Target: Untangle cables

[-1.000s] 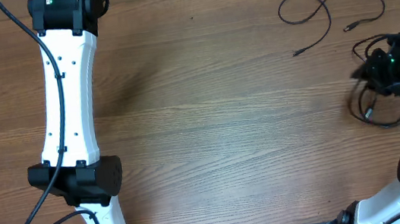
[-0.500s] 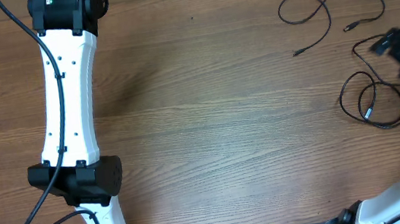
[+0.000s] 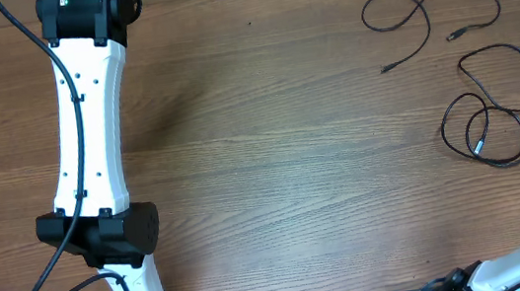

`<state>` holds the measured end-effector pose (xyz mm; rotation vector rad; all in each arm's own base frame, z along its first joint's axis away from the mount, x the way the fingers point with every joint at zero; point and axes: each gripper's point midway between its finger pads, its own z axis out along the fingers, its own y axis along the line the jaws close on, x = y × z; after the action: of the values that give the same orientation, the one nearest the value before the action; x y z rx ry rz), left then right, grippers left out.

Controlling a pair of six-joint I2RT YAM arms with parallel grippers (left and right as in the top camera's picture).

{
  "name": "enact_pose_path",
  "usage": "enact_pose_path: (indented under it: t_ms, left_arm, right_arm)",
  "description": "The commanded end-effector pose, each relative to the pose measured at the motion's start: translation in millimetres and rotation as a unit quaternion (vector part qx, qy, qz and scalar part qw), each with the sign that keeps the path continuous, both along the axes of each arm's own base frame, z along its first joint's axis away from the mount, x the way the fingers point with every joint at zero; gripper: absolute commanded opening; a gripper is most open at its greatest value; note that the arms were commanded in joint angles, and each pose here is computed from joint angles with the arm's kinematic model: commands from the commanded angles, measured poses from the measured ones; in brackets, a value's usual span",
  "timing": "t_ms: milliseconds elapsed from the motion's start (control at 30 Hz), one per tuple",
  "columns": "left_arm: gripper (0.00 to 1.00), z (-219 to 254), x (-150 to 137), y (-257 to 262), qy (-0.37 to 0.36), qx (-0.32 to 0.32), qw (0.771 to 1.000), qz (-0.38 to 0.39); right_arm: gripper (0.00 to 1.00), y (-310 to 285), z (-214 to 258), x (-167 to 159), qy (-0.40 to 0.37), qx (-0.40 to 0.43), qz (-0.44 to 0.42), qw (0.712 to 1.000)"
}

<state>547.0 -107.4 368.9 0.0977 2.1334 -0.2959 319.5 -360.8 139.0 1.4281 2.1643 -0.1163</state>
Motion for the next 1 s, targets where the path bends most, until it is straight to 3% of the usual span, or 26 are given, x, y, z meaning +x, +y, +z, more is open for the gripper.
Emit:
enact_pose_path:
  t_ms: [0,333,667,967]
  left_arm:
    - [1.0,16,-6,-5,-0.011,-0.026,1.0,0.002]
    - [1.0,16,-6,-6,0.004,-0.073,0.997,0.031]
    - [1.0,16,-7,-8,0.015,-0.105,0.993,0.049]
    - [0.99,17,-8,-17,0.014,-0.106,0.993,0.041]
  right_arm:
    - [1.0,-29,-36,-13,0.022,0.008,-0.021,1.0]
    - [0.99,-66,-90,1,0.009,-0.007,-0.02,1.0]
    - [1.0,-72,-89,38,-0.059,-0.032,0.059,0.996]
    - [1.0,-66,-132,33,-0.031,-0.007,0.073,0.997]
